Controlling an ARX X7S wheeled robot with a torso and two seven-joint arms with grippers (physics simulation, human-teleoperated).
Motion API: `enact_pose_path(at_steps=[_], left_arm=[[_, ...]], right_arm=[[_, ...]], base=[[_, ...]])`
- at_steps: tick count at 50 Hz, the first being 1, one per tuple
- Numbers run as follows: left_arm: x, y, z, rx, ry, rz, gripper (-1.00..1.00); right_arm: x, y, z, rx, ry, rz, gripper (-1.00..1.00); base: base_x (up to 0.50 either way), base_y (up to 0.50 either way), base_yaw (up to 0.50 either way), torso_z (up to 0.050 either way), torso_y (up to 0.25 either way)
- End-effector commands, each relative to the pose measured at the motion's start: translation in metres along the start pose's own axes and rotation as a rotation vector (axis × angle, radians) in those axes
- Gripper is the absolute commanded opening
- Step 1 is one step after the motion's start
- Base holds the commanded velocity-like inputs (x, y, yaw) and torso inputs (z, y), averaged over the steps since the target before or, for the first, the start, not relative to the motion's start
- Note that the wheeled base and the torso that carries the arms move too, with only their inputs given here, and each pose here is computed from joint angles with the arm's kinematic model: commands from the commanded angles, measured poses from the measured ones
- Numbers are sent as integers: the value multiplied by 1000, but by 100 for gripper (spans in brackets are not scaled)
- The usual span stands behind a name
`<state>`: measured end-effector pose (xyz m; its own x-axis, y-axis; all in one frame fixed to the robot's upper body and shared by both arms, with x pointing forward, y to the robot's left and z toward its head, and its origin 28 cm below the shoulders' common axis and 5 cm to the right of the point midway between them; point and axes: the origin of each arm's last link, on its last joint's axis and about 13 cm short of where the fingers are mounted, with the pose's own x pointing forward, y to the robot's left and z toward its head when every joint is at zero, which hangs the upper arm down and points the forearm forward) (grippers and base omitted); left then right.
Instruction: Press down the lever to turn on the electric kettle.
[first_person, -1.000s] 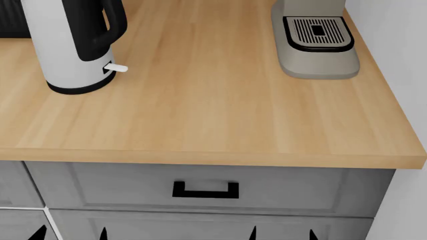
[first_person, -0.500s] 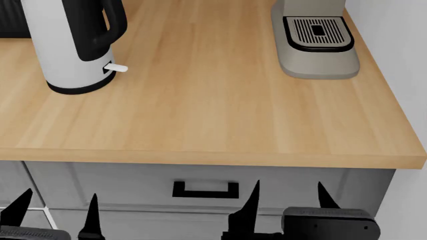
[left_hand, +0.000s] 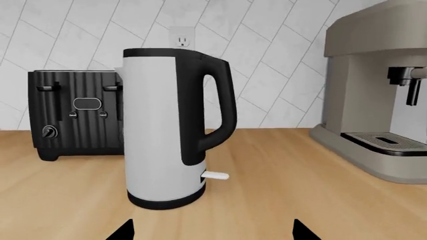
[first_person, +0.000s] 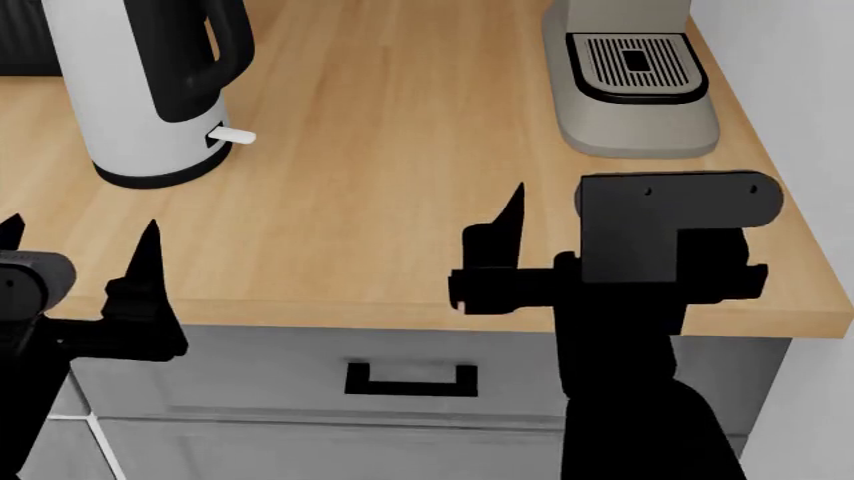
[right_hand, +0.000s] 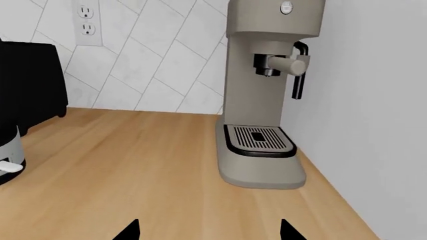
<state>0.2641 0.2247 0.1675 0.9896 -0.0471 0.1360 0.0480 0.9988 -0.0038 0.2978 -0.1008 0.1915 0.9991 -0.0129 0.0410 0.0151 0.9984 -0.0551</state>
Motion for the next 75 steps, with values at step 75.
enact_pose_path(at_steps=[75], left_arm=[[-15,15,-17,-35,8,-16,100]], right_arm=[[2,-4,-5,-16,82,66,100]], base=[[191,188,0,0,0]])
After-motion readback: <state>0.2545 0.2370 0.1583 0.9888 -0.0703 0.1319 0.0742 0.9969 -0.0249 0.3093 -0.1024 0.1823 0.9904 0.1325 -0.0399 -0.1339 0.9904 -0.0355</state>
